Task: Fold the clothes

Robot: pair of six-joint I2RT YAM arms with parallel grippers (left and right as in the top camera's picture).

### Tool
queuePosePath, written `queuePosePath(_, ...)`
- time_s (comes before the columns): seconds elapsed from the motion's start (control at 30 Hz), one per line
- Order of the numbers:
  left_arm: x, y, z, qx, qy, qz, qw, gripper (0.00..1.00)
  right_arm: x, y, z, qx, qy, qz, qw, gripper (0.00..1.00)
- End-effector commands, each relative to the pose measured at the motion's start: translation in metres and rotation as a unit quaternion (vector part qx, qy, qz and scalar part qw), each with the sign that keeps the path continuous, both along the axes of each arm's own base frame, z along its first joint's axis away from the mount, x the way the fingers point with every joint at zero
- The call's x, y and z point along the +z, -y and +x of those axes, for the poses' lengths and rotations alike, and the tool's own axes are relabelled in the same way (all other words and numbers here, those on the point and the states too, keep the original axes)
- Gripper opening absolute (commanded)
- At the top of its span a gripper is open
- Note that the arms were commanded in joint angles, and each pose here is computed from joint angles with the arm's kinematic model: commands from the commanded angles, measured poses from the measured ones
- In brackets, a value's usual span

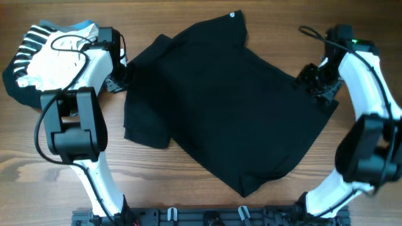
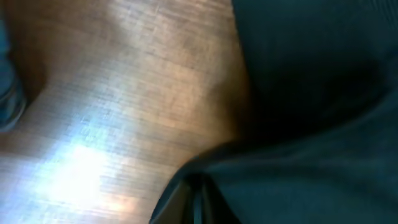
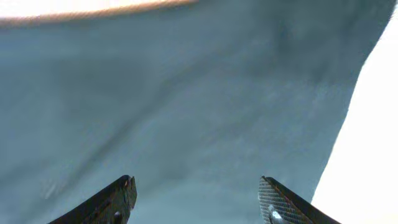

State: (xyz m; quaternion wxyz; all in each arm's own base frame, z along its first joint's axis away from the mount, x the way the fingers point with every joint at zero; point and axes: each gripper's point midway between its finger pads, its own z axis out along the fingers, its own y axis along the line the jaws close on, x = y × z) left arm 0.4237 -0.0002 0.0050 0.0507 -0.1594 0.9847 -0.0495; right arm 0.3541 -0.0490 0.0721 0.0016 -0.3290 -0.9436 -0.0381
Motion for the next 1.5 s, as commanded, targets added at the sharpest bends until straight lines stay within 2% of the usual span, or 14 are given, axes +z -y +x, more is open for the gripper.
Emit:
queuePosePath(0.0,0.044,0.002,0.005,-0.007,0.049,-0.003,0.999,0.17,-0.034,0.055,-0.006,-0.042,-0.022,-0.007,0.999,0.69)
queuePosePath(0.07,0.063,0.009,0.006,-0.024,0.071,-0.015,0.997,0.24,-0.039,0.067,0.004,-0.005,0.017,0.031,0.999,0.72)
queuePosePath(0.2,0.085,0.011,0.006,-0.026,0.094,-0.014,0.995,0.3,-0.038,0.101,0.004,-0.039,0.044,0.025,0.998,0.75)
queuePosePath(0.43,0.099,0.028,0.002,-0.045,0.105,-0.028,0.993,0.31,-0.046,0.116,0.007,-0.045,0.053,0.02,0.997,0.75)
queuePosePath(0.73,0.1,0.053,0.0,-0.076,0.105,-0.03,0.991,0.31,-0.085,0.101,-0.002,-0.036,0.004,0.042,0.998,0.69)
queuePosePath(0.83,0.101,0.056,-0.001,-0.079,0.105,-0.031,0.991,0.31,-0.095,0.087,0.005,-0.018,0.026,0.08,0.996,0.45)
queuePosePath(0.9,0.103,0.056,-0.001,-0.079,0.106,-0.031,0.991,0.32,-0.091,0.094,0.026,-0.03,0.068,0.074,0.994,0.05)
queuePosePath(1.0,0.106,0.056,-0.001,-0.079,0.111,-0.031,0.99,0.32,-0.064,0.127,0.081,-0.069,0.181,0.05,0.98,0.04)
queuePosePath(1.1,0.108,0.057,-0.002,-0.08,0.113,-0.035,0.99,0.32,-0.002,0.144,0.139,-0.043,0.322,0.079,0.942,0.04)
queuePosePath(1.17,0.109,0.06,-0.002,-0.081,0.114,-0.042,0.989,0.32,0.048,0.159,0.165,-0.045,0.386,0.079,0.918,0.06)
queuePosePath(1.2,0.109,0.06,-0.002,-0.082,0.114,-0.043,0.989,0.33,0.061,0.164,0.17,-0.043,0.398,0.071,0.913,0.13)
queuePosePath(1.23,0.109,0.06,-0.002,-0.082,0.114,-0.043,0.989,0.33,0.077,0.166,0.173,-0.038,0.409,0.064,0.909,0.44)
queuePosePath(1.3,0.109,0.06,-0.002,-0.082,0.114,-0.043,0.989,0.34,0.093,0.164,0.169,-0.034,0.414,0.061,0.908,0.68)
queuePosePath(1.47,0.11,0.062,-0.002,-0.094,0.116,-0.045,0.988,0.36,0.119,0.147,0.14,-0.009,0.39,0.061,0.919,0.77)
